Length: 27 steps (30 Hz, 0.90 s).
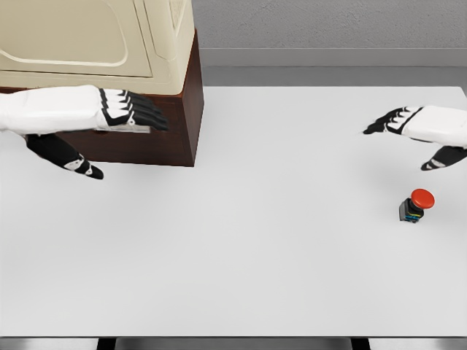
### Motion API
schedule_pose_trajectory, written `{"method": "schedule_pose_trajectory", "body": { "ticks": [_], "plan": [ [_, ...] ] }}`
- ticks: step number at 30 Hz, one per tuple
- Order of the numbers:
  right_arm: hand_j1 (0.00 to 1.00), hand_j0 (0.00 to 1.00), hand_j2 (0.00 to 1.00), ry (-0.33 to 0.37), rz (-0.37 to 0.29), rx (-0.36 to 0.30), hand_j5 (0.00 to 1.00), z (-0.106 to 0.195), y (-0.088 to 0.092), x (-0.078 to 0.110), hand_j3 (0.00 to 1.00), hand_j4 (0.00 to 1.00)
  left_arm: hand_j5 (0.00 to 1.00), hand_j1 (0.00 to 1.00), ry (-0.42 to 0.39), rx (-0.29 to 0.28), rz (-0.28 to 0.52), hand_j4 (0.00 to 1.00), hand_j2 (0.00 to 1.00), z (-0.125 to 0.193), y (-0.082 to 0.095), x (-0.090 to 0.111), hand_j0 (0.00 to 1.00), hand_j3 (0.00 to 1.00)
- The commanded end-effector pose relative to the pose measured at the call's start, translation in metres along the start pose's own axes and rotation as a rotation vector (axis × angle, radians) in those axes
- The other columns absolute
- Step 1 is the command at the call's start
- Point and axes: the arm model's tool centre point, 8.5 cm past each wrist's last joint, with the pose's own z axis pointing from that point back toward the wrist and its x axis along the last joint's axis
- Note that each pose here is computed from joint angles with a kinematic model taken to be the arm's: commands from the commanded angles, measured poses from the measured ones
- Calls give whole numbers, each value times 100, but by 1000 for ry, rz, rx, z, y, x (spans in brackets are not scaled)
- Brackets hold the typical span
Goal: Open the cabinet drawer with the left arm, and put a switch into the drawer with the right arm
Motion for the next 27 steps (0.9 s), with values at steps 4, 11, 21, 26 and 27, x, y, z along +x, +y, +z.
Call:
{"method": "schedule_pose_trajectory", "body": {
  "ticks": [4,11,21,26,27],
  "plan": [
    [100,100,100,49,-14,29,100,25,10,-8,100,100,100,100,81,6,36,100,100,5,9,-6,100,100],
    [100,100,100,71,-30,65,100,35,22,-11,100,100,100,100,204,64,197,100,100,12,13,-20,100,100],
    [100,100,100,41,-106,113,100,30,57,-5,100,100,100,100,307,46,344,100,100,8,-14,-37,100,100],
    [100,100,100,34,-128,129,100,27,69,-3,100,100,100,100,352,39,391,100,100,9,-20,-42,100,100],
    [100,100,100,33,-136,137,100,27,73,-3,100,100,100,100,352,39,391,100,100,9,-20,-42,100,100]
  ]
}}
